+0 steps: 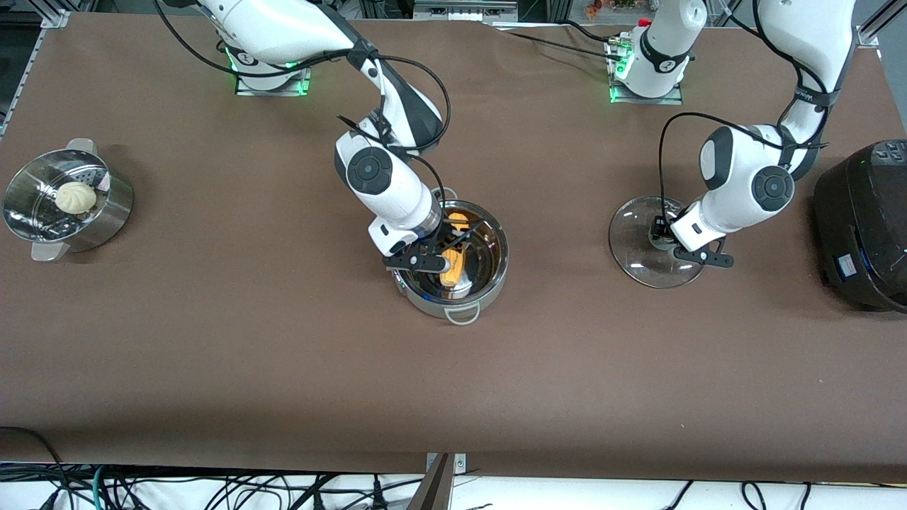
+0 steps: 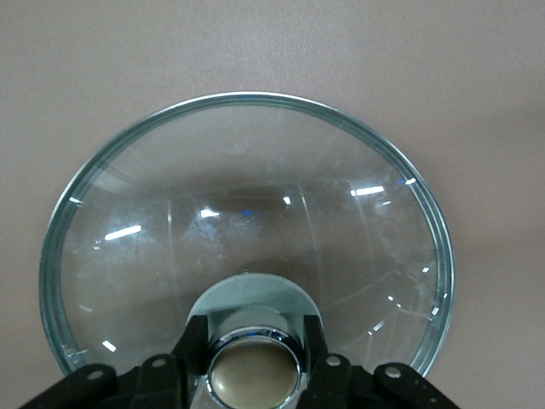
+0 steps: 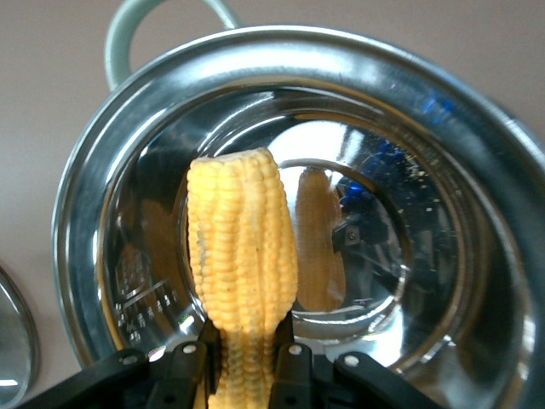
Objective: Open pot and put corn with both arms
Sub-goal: 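Carry the corn into the pot while the left gripper lowers the lid, then release the corn in the pot while the left gripper releases the lid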
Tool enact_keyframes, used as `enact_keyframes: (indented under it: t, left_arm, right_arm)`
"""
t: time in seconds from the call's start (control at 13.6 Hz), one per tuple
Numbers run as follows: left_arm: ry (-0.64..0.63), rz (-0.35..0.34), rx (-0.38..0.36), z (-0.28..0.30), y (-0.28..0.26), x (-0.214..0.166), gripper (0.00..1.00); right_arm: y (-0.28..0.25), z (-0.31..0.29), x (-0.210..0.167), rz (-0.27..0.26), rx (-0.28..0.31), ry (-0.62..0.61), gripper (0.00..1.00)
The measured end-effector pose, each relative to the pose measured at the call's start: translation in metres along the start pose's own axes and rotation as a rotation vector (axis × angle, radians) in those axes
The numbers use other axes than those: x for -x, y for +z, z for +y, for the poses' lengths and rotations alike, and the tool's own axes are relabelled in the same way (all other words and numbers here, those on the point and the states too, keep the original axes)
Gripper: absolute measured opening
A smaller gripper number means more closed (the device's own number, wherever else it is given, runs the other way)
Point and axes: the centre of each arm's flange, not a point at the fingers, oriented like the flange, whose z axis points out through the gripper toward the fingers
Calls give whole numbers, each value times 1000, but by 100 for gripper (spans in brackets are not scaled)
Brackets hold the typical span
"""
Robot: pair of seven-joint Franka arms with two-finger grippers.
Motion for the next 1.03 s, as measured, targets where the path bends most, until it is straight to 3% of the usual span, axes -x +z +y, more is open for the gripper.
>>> enact_keyframes:
  t: [0.07,0.22,0.37,0.59,0.81,1.03]
  left_arm:
    - [1,0,0,0,0,0,50]
    - [1,-3,1,-2,0,0,53]
    - [-12,-12,6,-12,-16,-3,72]
    - [-37,-71,38,-31,-100,-13,99]
    - [-42,-68,59,-36,-226,-21,100]
    - [-108,-52,56,-32,-303,-14,100]
  right_arm:
    - [4,1,-1,-1,-3,10,30]
    - [5,1,-1,0,-4,13,48]
    - [0,-2,-3,7,-12,12,70]
    - [-12,-8,-6,22,-30,8,96]
    - [-42,-13,-7,21,-15,-4,100]
    - [-108,15,-23,5,156,-11,100]
